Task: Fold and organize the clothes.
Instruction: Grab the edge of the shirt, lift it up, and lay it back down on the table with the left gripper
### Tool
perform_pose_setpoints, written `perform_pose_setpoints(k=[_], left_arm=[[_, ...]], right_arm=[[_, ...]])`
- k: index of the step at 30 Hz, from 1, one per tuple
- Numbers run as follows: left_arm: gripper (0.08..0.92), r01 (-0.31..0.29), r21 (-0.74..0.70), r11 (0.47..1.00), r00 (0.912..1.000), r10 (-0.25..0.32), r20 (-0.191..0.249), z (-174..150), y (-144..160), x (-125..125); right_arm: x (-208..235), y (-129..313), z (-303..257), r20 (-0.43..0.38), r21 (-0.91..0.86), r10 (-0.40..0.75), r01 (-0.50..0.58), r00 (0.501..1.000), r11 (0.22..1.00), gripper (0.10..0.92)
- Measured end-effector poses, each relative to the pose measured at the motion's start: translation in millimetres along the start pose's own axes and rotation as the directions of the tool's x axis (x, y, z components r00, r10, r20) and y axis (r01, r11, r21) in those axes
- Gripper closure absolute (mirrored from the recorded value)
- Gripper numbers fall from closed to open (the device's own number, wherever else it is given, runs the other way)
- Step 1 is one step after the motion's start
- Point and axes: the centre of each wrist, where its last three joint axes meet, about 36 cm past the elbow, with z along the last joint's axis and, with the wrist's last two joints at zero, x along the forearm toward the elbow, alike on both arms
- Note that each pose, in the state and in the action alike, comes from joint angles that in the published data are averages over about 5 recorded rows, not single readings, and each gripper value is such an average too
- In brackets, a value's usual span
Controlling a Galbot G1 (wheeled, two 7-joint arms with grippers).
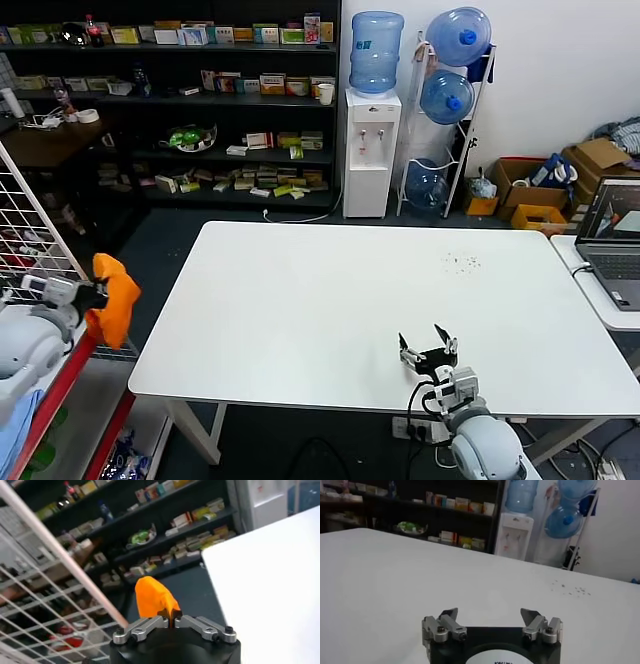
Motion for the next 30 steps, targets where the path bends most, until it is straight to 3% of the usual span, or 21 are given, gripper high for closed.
perform_pose_setpoints(k=[6,11,22,30], left_arm=[[0.878,-0.076,0.059,0.995,0.9971,0.076,0.008,9.4,-52.5,-0.8],[0.878,-0.145,0.114,0.983,0.9893,0.143,0.029,6.8,-95.9,7.9],[0.878,-0.269,0.228,0.936,0.9625,0.253,0.098,-1.6,-186.3,23.7],[0.878,-0.352,0.324,0.878,0.9356,0.318,0.153,-13.3,-273.2,21.9]], right_arm=[[3.9,0.3,6.5,-0.009,0.007,0.005,-0.005,1.0,1.0,0.2],[5.4,0.0,10.0,-0.015,0.01,0.008,-0.008,1.0,1.0,0.2],[7.6,-9.1,11.3,-0.009,0.03,0.018,-0.018,1.0,0.999,0.2],[14.4,-19.6,14.5,0.001,0.048,0.027,-0.027,1.0,0.998,0.2]])
